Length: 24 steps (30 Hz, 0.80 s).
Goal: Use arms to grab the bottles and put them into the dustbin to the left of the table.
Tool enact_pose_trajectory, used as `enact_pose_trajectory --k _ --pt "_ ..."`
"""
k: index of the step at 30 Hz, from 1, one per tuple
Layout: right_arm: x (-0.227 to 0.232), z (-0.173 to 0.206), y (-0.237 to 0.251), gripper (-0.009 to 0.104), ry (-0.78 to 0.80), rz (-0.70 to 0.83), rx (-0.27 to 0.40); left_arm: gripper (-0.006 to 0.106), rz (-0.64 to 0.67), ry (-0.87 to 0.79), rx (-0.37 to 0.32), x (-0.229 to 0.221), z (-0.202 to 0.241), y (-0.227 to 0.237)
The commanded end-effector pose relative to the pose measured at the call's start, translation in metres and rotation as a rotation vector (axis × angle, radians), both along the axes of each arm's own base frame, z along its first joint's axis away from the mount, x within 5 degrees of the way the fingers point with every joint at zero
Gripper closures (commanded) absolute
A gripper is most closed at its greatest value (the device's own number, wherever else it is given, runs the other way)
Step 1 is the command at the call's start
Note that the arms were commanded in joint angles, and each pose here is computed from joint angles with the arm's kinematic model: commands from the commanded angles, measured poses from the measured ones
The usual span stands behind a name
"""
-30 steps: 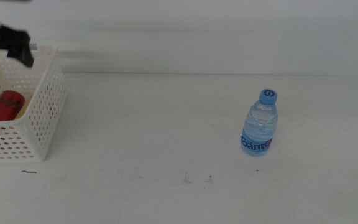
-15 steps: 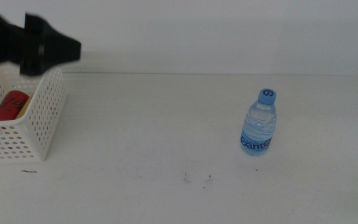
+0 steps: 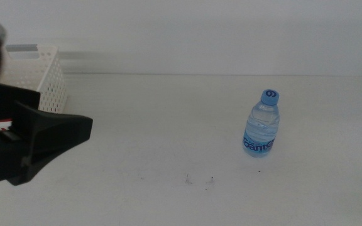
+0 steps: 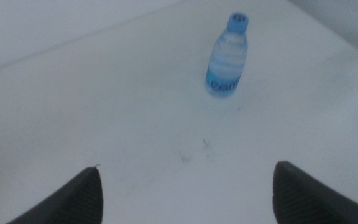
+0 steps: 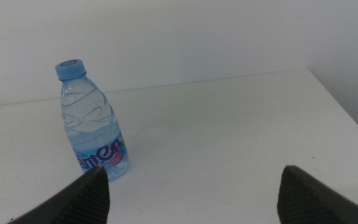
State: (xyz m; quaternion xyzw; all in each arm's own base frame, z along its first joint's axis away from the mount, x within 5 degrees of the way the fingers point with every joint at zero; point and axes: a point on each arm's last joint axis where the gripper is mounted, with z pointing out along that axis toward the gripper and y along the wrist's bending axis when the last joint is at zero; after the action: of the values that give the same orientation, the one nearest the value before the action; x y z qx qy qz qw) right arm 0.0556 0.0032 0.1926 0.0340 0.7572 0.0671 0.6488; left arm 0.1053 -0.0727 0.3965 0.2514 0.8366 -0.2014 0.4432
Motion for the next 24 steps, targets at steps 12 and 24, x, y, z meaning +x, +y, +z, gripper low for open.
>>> enact_pose_trajectory --k 12,24 --pt "0.000 0.000 -0.001 0.008 -0.006 -0.008 -0.019 0.007 0.013 -0.063 -0.040 -0.001 0.007 0.000" --pt "0.001 0.030 0.000 0.008 -0.333 -0.007 0.043 0.007 0.014 -0.068 -0.043 -0.001 0.007 -0.001"
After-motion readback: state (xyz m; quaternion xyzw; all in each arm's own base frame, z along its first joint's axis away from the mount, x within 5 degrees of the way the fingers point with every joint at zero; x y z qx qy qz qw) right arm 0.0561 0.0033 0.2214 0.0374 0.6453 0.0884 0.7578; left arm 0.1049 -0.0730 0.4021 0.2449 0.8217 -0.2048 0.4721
